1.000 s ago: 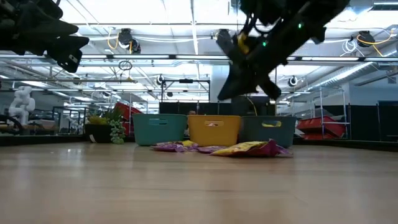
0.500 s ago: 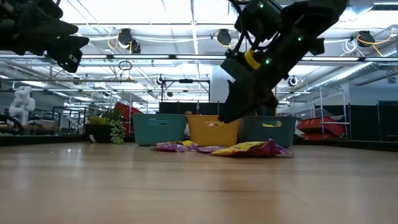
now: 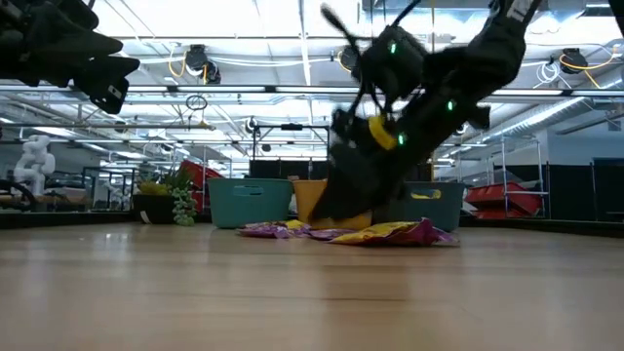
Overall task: Sort candy
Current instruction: Put the violet candy into the blue bin
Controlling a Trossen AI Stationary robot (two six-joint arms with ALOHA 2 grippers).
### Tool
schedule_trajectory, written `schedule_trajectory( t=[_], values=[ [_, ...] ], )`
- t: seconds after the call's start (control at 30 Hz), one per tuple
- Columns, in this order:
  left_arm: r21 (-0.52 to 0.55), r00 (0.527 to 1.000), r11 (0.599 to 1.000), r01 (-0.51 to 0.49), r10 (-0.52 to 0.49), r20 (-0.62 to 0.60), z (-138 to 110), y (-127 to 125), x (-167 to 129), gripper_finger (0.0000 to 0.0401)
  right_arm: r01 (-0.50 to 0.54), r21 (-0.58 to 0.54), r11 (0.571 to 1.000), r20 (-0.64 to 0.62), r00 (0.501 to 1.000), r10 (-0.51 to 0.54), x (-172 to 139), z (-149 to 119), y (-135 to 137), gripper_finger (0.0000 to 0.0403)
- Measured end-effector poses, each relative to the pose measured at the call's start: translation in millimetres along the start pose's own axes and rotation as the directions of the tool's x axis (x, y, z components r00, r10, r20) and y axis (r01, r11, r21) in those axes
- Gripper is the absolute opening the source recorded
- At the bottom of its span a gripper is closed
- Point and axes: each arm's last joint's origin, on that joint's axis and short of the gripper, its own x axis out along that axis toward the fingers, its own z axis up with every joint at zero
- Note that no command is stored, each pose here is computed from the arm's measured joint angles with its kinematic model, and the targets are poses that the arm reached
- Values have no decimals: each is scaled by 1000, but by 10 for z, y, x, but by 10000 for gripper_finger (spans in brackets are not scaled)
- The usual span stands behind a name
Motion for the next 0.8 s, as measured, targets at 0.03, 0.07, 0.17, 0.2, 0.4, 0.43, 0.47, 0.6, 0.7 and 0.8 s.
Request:
schedule_trajectory(
  t=[0.03, 0.07, 0.17, 0.2, 0.4, 0.43, 0.47, 0.6, 0.7, 0.8],
  values=[
    [0, 1000, 1000, 0, 0, 0, 0, 0, 0, 142, 9, -3, 1000, -22, 1000, -9, 54, -66, -4, 372],
    [0, 1000, 1000, 0, 0, 0, 0, 0, 0, 142, 21, -4, 1000, -24, 999, -21, 97, -106, 4, 377],
    [0, 1000, 1000, 0, 0, 0, 0, 0, 0, 142, 46, -23, 999, -50, 998, -47, 218, -248, 14, 384],
    [0, 1000, 1000, 0, 0, 0, 0, 0, 0, 142, 53, -27, 998, -52, 997, -55, 253, -284, 22, 384],
    [1, 1000, 1000, 0, 0, 2, 2, 0, 0, 142, 42, -64, 997, -49, 998, -45, 321, -393, 96, 347],
    [0, 1000, 1000, 0, 0, 0, 0, 0, 0, 142, 36, -75, 997, -49, 998, -40, 319, -396, 105, 330],
    [0, 1000, 1000, 0, 0, 0, 0, 0, 0, 142, 29, -81, 996, -48, 998, -33, 318, -395, 111, 311],
    [0, 1000, 1000, 0, 0, 0, 0, 0, 0, 142, -7, -91, 996, -44, 999, 3, 317, -385, 130, 219],
    [0, 1000, 1000, 0, 0, 0, 0, 0, 0, 142, -28, -97, 995, -22, 999, 26, 319, -377, 141, 161],
    [0, 1000, 1000, 0, 0, 0, 0, 0, 0, 142, -43, -102, 994, -5, 999, 42, 309, -354, 152, 127]
  ],
)
